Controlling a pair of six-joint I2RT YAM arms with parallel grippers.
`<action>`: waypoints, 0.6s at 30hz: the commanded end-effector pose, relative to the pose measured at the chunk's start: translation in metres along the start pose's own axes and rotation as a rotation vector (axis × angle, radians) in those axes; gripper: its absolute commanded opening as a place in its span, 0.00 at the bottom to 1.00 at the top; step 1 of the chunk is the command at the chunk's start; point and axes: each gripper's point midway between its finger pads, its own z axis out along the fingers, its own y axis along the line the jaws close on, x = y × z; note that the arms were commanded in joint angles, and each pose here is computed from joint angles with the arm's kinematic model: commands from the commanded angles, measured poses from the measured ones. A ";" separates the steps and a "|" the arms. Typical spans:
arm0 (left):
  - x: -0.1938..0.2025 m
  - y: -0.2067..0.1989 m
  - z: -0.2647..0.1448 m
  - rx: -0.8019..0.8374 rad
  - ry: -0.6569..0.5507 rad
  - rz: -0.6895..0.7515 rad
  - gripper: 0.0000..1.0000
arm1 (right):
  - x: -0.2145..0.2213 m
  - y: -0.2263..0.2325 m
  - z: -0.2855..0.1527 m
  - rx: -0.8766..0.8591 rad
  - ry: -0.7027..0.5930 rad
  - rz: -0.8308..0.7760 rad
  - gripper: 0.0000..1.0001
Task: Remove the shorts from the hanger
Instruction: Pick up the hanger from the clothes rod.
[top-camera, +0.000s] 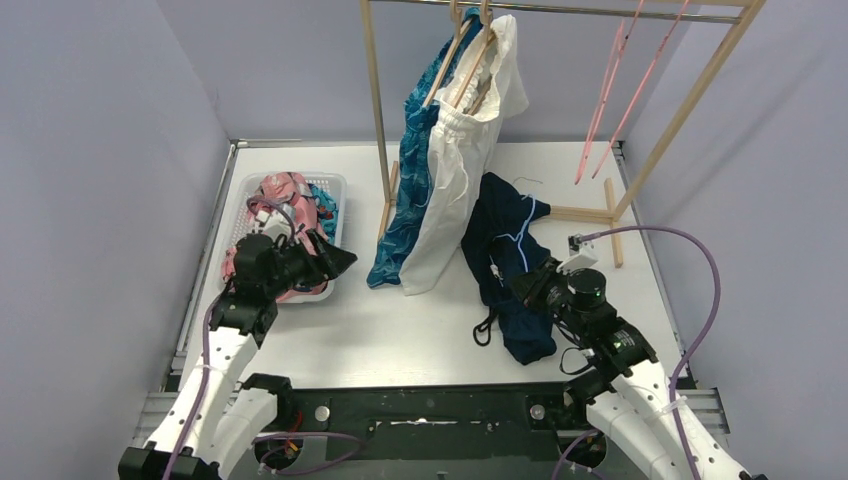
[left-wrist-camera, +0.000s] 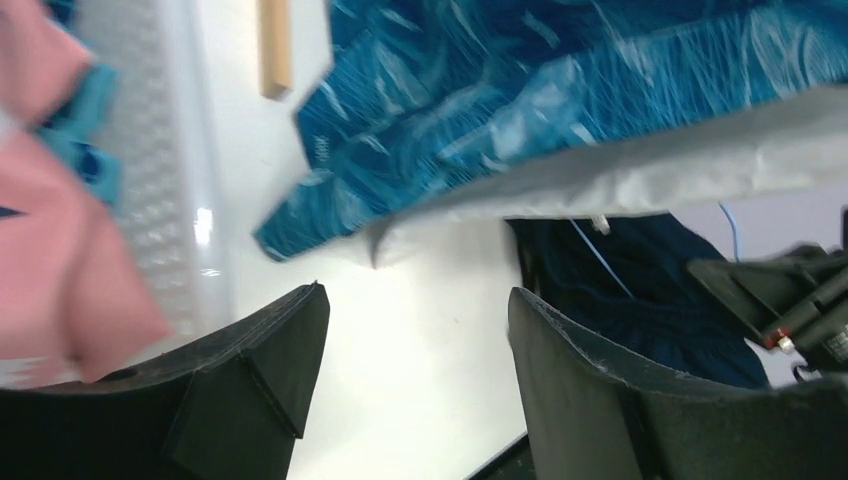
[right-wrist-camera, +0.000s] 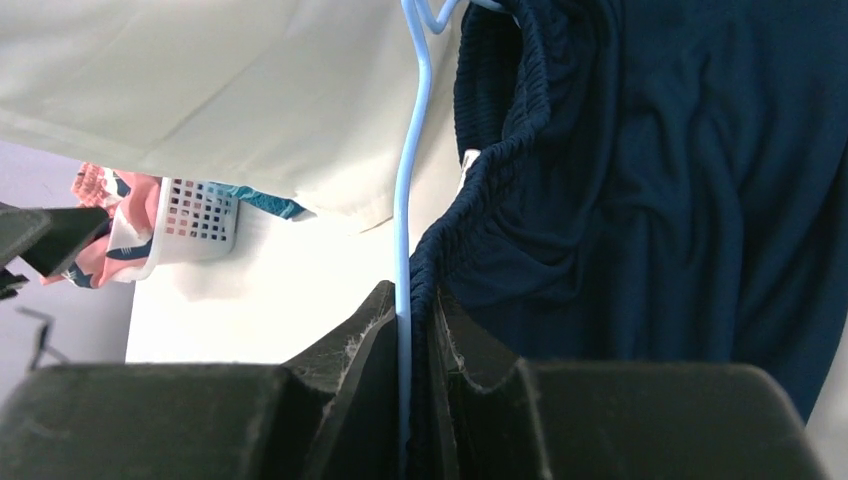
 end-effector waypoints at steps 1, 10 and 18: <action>0.000 -0.045 -0.001 0.080 -0.011 0.035 0.65 | -0.010 0.019 0.008 -0.083 -0.047 0.068 0.00; 0.026 -0.100 -0.021 0.147 -0.092 0.052 0.58 | 0.024 0.007 0.011 -0.087 0.052 0.113 0.00; 0.046 -0.161 -0.021 0.439 -0.072 0.010 0.56 | 0.023 0.004 0.003 -0.092 0.022 0.069 0.00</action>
